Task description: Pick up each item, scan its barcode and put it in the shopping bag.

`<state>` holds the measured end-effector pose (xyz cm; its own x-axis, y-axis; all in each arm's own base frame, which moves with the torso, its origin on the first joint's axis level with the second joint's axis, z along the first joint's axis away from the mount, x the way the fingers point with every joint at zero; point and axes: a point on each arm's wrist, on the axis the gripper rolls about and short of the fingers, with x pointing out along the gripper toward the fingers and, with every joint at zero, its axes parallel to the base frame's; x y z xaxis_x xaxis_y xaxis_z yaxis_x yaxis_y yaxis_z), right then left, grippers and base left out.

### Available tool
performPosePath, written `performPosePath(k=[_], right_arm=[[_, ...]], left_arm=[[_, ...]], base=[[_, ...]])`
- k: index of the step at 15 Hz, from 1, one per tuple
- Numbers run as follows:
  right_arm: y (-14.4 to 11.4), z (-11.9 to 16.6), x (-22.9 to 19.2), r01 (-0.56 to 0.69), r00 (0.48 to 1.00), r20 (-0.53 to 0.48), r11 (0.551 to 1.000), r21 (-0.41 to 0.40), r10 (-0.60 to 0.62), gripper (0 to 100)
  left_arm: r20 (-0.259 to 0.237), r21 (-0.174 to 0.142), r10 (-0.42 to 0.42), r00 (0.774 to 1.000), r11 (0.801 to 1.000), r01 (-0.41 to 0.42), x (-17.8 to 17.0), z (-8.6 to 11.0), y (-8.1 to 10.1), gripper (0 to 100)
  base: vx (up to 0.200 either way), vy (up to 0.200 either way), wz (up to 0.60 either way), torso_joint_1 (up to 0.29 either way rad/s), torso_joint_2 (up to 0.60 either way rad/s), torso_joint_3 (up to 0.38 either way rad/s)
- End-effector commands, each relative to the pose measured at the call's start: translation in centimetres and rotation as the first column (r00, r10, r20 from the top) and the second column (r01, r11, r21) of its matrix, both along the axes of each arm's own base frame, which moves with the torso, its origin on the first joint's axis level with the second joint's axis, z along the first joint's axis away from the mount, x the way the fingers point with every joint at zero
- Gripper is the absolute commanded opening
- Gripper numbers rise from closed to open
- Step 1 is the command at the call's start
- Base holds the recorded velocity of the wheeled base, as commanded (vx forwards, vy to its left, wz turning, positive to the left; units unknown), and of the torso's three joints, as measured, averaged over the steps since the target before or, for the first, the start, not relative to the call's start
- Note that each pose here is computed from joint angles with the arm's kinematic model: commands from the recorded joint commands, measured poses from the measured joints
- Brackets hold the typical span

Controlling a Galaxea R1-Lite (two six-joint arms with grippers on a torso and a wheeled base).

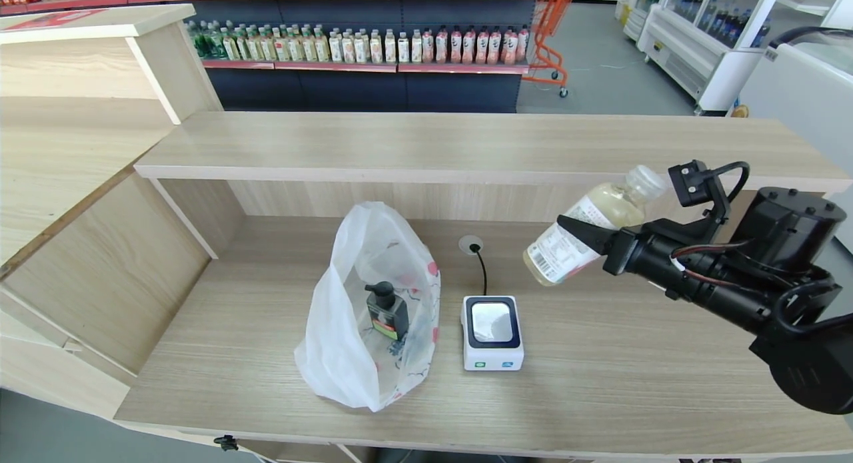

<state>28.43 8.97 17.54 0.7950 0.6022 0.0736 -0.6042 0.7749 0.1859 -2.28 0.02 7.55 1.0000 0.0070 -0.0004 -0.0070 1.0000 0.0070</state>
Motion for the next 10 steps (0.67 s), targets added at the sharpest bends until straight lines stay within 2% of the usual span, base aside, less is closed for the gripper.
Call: performPosePath(k=[1, 4, 7, 10], right_arm=[[0.1, 0.7, -0.2, -0.008, 1.0, -0.002, 1.0, 0.006, 0.008, 0], [1.5, 0.9, 0.8, -0.041, 0.999, -0.035, 0.999, 0.002, 0.041, 0], [3.6, -0.2, 3.3, -0.075, 0.994, -0.08, 0.997, -0.011, 0.073, 0], [5.1, -2.9, 5.7, -0.08, 0.988, -0.136, 0.996, -0.027, 0.076, 0]], left_arm=[[0.0, 0.002, 0.001, 1.0, 1.0, -0.001, 0.0, 0.0, 0.0, 100], [0.0, 0.001, -0.001, 1.0, 1.0, 0.001, 0.0, 0.0, 0.0, 100], [0.0, 0.001, -0.001, 1.0, 1.0, 0.001, 0.0, 0.0, 0.0, 100], [0.0, 0.001, 0.001, 1.0, 1.0, -0.001, 0.0, 0.0, 0.0, 100]], base=[[0.0, 0.2, 0.0, 0.012, 0.0, -0.002], [0.0, 0.2, 0.0, 0.004, 0.0, 0.002], [0.0, 0.0, 0.0, 0.0, 0.0, 0.0], [0.0, 0.0, 0.0, 0.0, 0.0, 0.0]])
